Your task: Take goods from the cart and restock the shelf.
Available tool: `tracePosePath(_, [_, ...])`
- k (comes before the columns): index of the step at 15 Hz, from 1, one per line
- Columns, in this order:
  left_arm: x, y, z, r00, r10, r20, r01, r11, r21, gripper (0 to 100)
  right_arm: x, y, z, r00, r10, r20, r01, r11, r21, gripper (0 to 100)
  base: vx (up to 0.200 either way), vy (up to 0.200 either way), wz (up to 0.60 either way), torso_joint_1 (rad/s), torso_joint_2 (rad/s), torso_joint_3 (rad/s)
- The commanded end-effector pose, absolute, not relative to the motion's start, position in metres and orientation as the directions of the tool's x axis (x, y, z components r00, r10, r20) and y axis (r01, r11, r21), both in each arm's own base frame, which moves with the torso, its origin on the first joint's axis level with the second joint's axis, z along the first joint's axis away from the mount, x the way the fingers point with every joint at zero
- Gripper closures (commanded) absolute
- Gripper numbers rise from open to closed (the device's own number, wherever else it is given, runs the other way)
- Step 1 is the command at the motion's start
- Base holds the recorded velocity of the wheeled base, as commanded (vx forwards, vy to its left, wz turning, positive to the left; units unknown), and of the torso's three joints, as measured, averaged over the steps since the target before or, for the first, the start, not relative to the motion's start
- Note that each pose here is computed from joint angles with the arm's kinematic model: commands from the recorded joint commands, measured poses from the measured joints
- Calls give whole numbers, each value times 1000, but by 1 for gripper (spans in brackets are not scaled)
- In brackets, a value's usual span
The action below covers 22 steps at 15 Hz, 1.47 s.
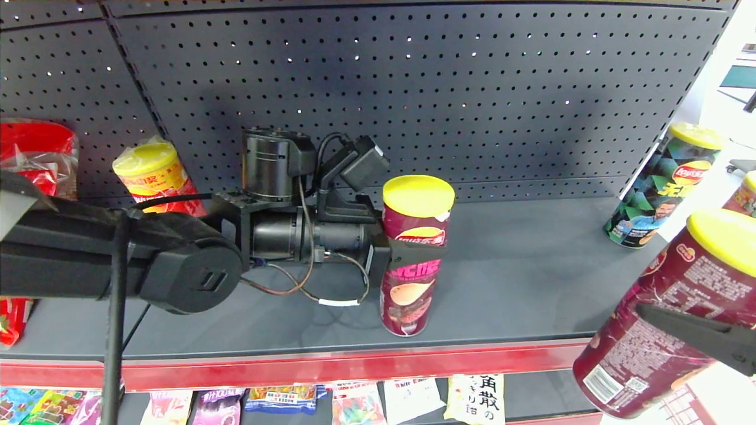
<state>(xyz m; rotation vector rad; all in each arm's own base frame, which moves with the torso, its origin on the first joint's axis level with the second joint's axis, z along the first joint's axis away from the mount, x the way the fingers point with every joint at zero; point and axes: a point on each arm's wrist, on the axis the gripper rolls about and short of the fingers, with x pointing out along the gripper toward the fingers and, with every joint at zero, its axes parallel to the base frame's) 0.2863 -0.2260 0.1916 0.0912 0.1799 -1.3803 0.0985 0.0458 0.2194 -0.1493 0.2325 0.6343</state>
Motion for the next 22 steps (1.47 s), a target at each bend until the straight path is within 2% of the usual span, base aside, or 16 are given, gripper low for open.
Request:
tracePosePath(1, [286,-227,188,174,-967,-188,982,186,-47,100,99,46,220,781,569,-258,-602,796,-68,100,0,0,0,0,0,0])
tracePosePath(14, [276,-222,177,170,-968,-185,982,181,-47,100,104,48,221,776,570,-269,-605,793,-65,100,0,0,0,0,0,0])
tracePosePath(22, [273,-221,181,168,-970,-174,983,179,-50,100,107,50,222,774,571,-274,-607,792,-64,100,0,0,0,0,0,0])
